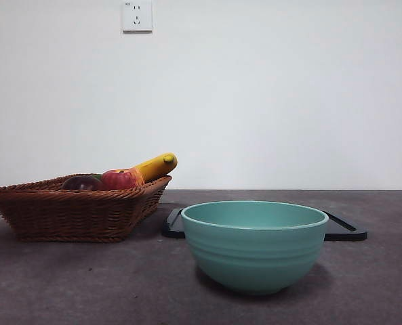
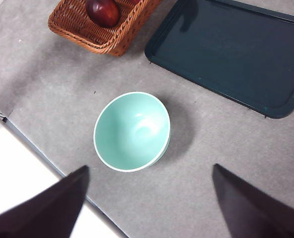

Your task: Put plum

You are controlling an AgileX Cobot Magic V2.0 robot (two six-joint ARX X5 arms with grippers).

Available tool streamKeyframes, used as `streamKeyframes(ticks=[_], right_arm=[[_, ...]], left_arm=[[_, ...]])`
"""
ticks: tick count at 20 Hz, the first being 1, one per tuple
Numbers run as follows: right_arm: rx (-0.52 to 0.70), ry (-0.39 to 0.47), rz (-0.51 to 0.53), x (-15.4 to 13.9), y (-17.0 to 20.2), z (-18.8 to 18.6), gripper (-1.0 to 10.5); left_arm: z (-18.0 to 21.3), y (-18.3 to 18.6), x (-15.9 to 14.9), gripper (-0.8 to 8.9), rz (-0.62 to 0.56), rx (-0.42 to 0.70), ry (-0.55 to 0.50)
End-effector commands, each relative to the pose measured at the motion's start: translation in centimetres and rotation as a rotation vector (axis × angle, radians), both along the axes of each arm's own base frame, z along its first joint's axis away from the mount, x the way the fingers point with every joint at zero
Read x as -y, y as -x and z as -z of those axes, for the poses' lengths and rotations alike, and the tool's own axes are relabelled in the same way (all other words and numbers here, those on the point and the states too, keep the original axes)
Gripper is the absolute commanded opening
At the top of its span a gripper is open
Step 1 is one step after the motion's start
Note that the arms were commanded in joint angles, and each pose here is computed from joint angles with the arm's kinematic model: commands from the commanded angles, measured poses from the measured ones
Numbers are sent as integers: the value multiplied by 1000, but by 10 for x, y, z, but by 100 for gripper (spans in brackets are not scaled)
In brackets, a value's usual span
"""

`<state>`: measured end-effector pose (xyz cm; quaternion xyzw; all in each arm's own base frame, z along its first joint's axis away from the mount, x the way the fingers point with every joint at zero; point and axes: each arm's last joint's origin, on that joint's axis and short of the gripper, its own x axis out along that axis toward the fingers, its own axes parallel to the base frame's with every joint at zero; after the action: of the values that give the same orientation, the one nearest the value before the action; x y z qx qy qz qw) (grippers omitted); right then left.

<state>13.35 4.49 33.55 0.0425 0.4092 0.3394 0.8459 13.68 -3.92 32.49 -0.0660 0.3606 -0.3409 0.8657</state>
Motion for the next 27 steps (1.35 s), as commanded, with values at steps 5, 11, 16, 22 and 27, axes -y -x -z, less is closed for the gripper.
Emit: streamKeyframes(ticks=[5, 11, 16, 22, 27], right_arm=[[18, -4, -8, -1, -1, -5, 427], [26, -6, -8, -1, -2, -5, 427], [26, -6, -8, -1, -2, -5, 427], [26, -5, -8, -1, -2, -5, 427], [26, -5, -8, -1, -2, -5, 427]], left_arm=[[-10, -6, 1, 480, -17, 63, 21], [-18, -37, 9, 477, -107, 74, -80], [-20, -90, 25, 475, -131, 67, -181], [9, -147, 43, 472, -118, -14, -302], [48, -175, 52, 472, -85, -104, -372]])
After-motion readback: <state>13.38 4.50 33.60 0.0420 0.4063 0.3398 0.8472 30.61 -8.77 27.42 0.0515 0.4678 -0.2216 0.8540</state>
